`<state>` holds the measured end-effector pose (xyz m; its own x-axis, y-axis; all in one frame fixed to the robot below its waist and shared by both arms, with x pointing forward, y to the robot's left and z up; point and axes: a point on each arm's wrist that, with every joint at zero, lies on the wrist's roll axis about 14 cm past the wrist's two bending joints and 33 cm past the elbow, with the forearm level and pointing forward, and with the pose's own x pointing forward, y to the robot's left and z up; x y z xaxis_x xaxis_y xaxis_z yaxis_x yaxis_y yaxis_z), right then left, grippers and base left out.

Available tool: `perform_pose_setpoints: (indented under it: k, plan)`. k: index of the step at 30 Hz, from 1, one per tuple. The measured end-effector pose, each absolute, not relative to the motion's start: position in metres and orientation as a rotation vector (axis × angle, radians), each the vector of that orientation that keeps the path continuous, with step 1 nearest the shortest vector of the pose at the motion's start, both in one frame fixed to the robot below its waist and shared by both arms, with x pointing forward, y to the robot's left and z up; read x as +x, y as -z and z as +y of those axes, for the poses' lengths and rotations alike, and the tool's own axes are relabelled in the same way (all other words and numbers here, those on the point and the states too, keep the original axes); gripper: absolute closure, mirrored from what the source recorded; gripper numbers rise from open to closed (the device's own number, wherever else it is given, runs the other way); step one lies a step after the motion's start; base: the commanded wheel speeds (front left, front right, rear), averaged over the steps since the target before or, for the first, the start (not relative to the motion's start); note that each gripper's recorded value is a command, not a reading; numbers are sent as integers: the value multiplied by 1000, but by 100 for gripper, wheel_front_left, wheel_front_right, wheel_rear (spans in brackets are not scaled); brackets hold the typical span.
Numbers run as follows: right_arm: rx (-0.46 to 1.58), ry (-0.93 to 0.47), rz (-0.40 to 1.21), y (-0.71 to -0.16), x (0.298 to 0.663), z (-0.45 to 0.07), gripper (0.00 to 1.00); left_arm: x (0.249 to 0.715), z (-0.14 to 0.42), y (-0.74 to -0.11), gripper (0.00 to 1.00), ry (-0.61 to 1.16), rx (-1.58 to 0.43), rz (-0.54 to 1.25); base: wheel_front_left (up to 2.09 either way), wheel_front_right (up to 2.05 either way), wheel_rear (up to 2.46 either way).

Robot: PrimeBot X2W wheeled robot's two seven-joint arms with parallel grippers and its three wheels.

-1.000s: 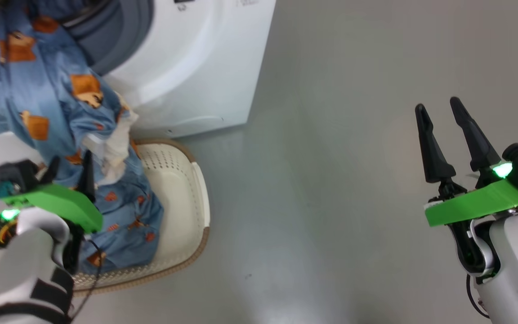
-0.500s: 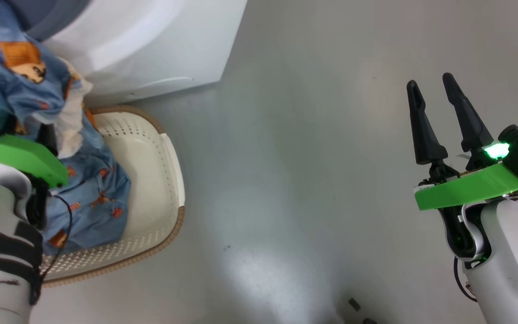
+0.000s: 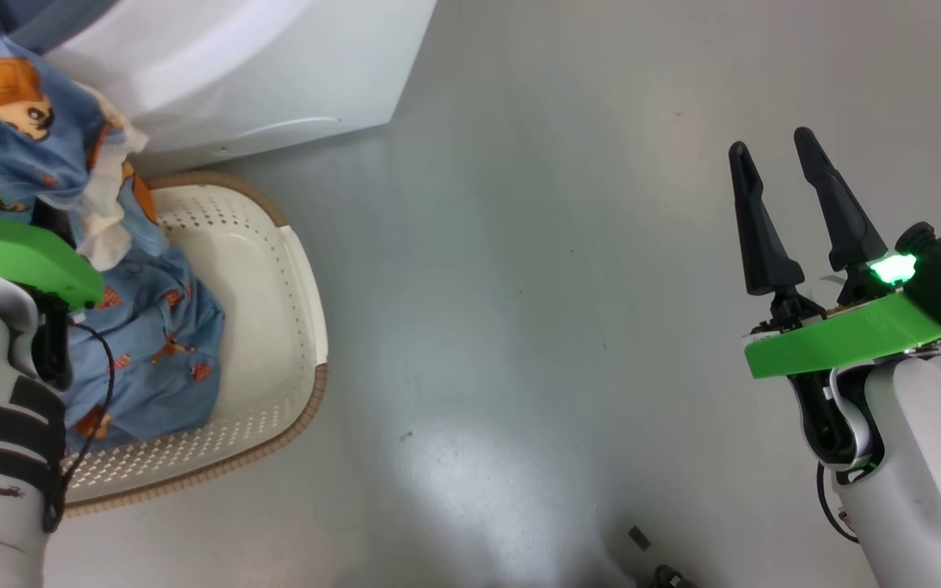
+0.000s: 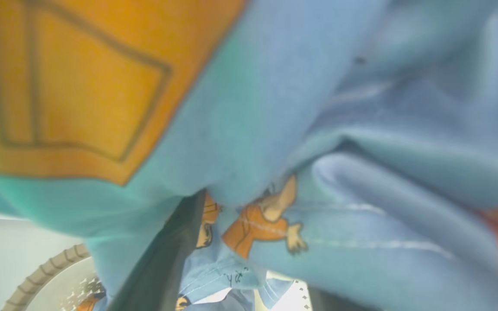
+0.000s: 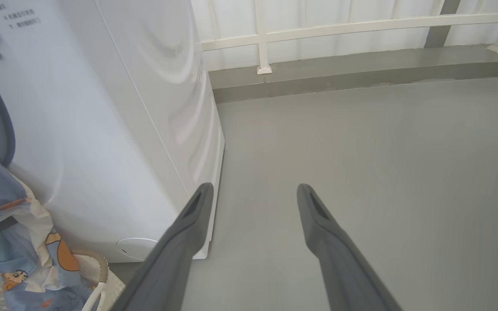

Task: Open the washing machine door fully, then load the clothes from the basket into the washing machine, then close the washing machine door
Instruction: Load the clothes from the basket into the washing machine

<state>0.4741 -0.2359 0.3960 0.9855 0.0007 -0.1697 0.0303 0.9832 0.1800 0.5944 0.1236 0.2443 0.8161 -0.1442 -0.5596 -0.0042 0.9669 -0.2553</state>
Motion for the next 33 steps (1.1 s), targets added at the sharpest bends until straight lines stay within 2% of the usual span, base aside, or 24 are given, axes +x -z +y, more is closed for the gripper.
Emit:
perform_pose_setpoints:
  k: [1, 2, 19, 26, 33]
  plan:
    - [183, 10, 166, -397, 476, -234, 0, 594, 123, -247, 89, 80, -253, 609, 0, 0, 0]
    - [183, 3, 160, -400, 477, -233, 0, 595, 122, -250, 100, 84, -256, 603, 0, 0, 0]
    - [196, -76, 82, -435, 483, -207, 0, 582, 135, -326, 100, 142, -238, 419, 0, 0, 0]
    - [214, -99, 65, -446, 477, -197, 0, 587, 138, -383, 100, 158, -242, 270, 0, 0, 0]
    - [217, -122, 58, -450, 476, -189, 0, 600, 140, -414, 100, 160, -241, 197, 0, 0, 0]
